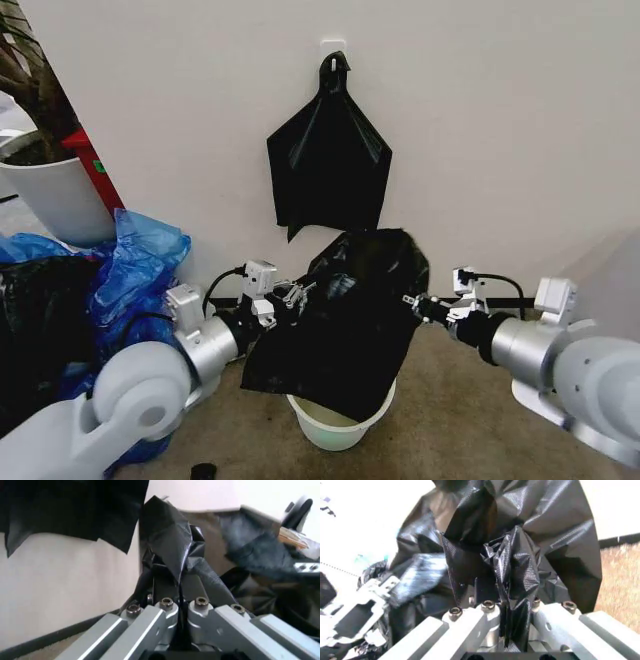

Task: Place the garbage bag over the trash bin.

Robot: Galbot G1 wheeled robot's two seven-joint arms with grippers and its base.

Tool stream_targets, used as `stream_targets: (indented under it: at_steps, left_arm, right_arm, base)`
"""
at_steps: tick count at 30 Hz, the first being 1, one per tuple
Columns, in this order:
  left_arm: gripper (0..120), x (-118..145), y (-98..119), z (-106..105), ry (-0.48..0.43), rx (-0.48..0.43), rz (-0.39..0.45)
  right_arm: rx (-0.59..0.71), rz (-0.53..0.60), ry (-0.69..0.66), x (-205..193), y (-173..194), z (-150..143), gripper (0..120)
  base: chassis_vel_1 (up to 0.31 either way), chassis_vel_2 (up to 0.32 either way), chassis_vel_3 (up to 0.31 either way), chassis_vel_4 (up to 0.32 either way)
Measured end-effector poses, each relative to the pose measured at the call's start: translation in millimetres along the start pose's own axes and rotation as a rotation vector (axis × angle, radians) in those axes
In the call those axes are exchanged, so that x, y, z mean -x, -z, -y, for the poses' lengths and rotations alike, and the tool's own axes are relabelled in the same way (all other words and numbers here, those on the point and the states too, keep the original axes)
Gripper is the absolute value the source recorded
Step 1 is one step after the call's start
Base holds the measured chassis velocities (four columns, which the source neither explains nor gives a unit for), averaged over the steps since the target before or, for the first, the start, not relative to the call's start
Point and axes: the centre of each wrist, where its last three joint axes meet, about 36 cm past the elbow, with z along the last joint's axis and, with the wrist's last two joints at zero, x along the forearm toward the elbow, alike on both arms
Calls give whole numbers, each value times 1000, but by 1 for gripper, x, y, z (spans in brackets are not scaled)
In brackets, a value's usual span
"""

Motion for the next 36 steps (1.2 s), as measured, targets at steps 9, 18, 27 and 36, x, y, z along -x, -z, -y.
stream_targets:
  at_steps: [9,18,27,36]
  left_arm:
    - [0,27,16,3,-98,15,51]
    - [0,61,-20,3,-107,-92,27]
    - [0,63,-44,16,-123,-101,-21]
    - [0,65,-67,-7,-114,-108,-47]
  right_arm:
    - [-25,44,11,-6,8,0,0]
    - [6,20,-92,-5,2,4,0]
    - [57,-56,-173,-11,4,9,0]
    - [75,-96,-153,-5,-18,17,0]
  base:
    - [0,0,0,0]
    - [0,0,0,0]
    - [0,0,0,0]
    - [0,0,0,0]
